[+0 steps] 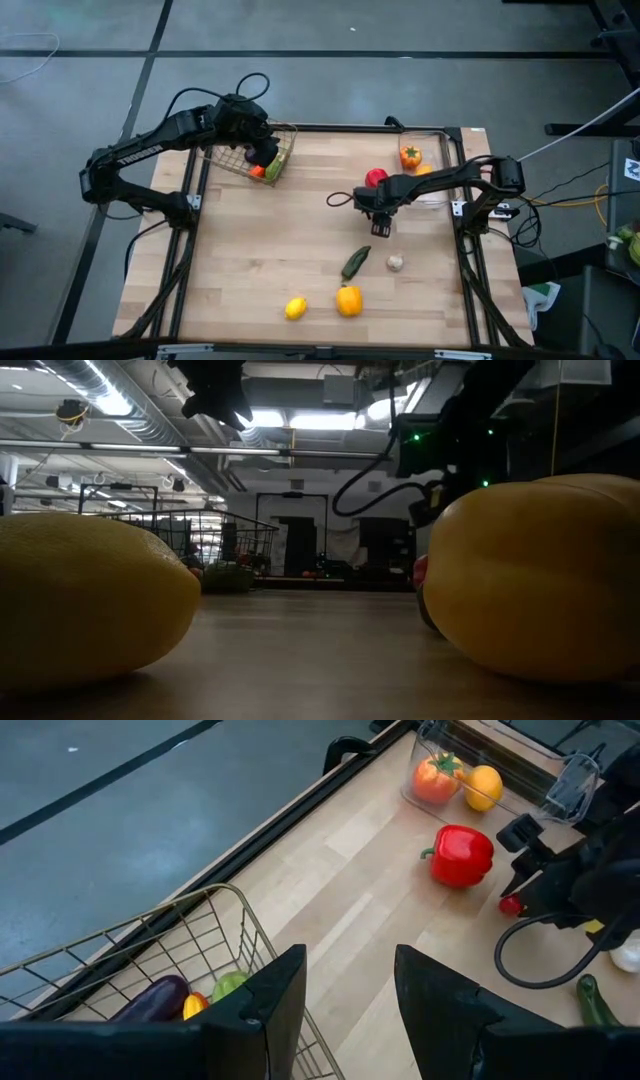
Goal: Sort produce into baskets
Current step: Put the red bell pepper into the silver wire basket
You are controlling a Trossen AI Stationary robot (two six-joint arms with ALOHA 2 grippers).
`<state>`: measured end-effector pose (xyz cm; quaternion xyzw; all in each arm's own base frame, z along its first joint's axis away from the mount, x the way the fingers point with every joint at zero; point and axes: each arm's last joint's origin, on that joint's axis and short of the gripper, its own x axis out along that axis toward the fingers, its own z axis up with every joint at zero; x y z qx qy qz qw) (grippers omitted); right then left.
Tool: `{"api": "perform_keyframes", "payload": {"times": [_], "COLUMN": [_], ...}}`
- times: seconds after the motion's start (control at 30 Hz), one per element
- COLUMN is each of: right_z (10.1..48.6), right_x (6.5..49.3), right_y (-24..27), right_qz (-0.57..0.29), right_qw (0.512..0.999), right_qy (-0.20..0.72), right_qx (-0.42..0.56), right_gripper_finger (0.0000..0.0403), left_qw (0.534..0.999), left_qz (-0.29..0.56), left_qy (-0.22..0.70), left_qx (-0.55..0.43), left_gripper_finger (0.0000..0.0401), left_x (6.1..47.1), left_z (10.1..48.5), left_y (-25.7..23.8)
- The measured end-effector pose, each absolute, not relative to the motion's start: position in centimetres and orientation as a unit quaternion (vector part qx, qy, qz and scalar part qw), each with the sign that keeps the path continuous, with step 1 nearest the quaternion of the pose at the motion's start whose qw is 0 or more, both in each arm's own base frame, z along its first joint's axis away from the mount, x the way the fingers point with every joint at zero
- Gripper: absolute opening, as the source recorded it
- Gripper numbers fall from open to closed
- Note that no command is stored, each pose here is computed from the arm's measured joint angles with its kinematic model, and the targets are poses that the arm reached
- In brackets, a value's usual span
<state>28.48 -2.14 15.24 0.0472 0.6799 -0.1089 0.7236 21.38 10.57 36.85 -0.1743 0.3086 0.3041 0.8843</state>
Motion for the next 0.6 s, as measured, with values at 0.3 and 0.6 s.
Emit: {"api": "perform_keyframes", "payload": {"times": [0.3, 0.6], "right_z": [14.27, 14.89], "right_x": [28.30, 29.13], "right_y": [-2.12, -2.18], "right_qz": [-0.108, -0.108], "right_qw": [0.729, 0.742], "right_qy": [0.675, 0.660], "right_qx": [0.048, 0.048], "right_gripper_finger": [0.0166, 0.0165], "left_qw": [0.884, 0.884], "left_qz": [0.304, 0.304], "left_qy": [0.309, 0.309], "left_qx": [-0.174, -0.174], "left_gripper_finger": [0.0150, 0.0150], "left_x": [21.38, 21.40], "left_z": [36.86, 36.85], "left_y": [10.57, 10.58]}}
